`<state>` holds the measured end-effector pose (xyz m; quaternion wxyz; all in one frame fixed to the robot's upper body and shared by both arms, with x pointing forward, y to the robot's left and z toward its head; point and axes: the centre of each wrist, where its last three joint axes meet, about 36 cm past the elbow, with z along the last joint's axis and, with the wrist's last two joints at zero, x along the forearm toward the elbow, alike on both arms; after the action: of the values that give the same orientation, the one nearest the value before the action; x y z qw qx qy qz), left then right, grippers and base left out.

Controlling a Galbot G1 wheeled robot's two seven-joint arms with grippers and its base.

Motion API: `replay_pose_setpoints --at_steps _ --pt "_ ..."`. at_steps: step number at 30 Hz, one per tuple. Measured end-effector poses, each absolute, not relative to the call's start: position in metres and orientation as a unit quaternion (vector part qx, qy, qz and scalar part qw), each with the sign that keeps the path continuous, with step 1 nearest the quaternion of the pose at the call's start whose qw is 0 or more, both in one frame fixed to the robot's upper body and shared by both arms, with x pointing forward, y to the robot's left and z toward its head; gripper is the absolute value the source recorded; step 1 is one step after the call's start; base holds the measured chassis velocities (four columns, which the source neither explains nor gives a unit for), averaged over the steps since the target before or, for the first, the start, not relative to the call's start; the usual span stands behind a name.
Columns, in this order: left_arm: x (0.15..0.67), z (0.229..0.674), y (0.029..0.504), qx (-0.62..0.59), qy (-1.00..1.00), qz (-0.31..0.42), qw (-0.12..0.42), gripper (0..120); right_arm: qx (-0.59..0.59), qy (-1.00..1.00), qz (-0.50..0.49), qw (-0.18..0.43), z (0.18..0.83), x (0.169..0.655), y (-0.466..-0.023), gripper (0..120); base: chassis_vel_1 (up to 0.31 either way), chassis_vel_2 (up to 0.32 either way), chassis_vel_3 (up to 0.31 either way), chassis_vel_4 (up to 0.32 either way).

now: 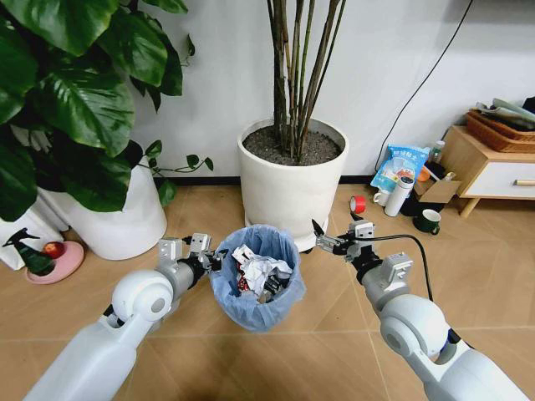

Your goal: Pick up the trash bin and place the garbage on the floor into it.

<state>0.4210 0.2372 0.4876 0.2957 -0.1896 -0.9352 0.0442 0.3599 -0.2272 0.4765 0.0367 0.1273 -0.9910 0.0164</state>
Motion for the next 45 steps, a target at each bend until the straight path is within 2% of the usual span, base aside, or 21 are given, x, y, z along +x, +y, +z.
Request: replay_pose_setpoints --at_steps 19,45 --pt "0.4241 0.4851 0.2350 -0.189 -0.935 0.050 0.297 0 0.131 -0.991 0.010 0.040 0.4725 0.3591 -0.2242 100 0.202 -0.056 -0.197 0.058" --pt "0.4223 0.4799 0.2346 -0.184 -0.934 0.053 0.300 0 0.132 -0.990 0.008 0.045 0.4691 0.3527 -0.2221 100 0.271 -0.082 -0.274 0.086"
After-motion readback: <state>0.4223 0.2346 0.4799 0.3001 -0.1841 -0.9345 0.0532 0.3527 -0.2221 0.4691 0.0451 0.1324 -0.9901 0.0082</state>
